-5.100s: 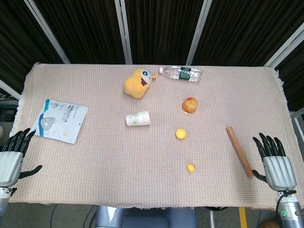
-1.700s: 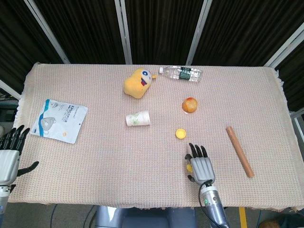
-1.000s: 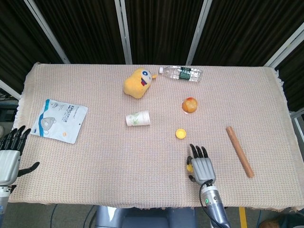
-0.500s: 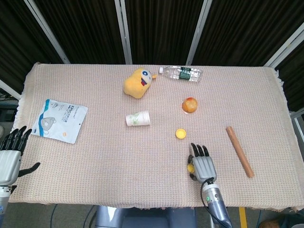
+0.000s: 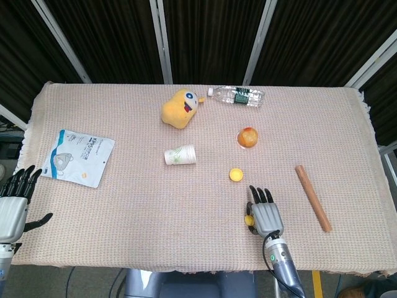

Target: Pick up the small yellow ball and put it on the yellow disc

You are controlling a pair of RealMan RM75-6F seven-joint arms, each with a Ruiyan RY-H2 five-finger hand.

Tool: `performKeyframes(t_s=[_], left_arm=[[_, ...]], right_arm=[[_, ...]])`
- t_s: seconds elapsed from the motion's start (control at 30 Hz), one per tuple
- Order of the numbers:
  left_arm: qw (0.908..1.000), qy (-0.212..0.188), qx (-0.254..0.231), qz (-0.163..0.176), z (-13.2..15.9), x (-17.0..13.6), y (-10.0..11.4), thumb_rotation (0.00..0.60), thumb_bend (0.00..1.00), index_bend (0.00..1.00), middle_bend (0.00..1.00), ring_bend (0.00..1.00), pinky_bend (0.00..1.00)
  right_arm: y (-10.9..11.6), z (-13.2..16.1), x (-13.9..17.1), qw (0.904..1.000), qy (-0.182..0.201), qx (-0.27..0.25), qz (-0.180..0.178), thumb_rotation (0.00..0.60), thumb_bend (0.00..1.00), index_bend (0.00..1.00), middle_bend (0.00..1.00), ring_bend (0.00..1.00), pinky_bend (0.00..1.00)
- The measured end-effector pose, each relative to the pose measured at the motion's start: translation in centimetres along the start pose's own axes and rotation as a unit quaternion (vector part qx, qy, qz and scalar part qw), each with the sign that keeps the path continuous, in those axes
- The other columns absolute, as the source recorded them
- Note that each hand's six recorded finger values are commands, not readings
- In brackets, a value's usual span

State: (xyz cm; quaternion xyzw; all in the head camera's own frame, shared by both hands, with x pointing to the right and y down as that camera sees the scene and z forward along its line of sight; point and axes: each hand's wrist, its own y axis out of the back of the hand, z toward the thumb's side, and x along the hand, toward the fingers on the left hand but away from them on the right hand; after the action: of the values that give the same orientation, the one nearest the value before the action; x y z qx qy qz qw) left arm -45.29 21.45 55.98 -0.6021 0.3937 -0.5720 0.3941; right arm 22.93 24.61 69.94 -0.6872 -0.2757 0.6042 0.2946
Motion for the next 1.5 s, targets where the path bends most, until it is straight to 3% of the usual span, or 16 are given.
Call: performKeyframes(t_s=[0.63,1.17,1.5], left_arm=[[1.0000,0.000,0.001,-0.001,0.0,0.0,0.0,0.600,0.00,0.00,0.00,0.00,0.12],[1.0000,-0.004,0.000,0.001,0.2,0.0,0.1,0.600,0.00,0.00,0.00,0.00,0.12],[0.9999,-0.011,-0.001,0.000,0.5,0.0,0.0,0.600,0.00,0.00,0.00,0.00,0.12]], right_arm=[[0.9,0.0,0.2,0.9999,0.007,0.003,-0.009,0.600,0.13,0.56,0.00,0.00,0.00],[5.8,-1.0,-1.6,0.9982,0.004,0.022,-0.056,0.600,0.13,0.56,0.00,0.00,0.00],[7.0,-0.3,-4.1,0.9977,0.008,0.027,-0.061,0.600,0.13,0.56,0.00,0.00,0.00]])
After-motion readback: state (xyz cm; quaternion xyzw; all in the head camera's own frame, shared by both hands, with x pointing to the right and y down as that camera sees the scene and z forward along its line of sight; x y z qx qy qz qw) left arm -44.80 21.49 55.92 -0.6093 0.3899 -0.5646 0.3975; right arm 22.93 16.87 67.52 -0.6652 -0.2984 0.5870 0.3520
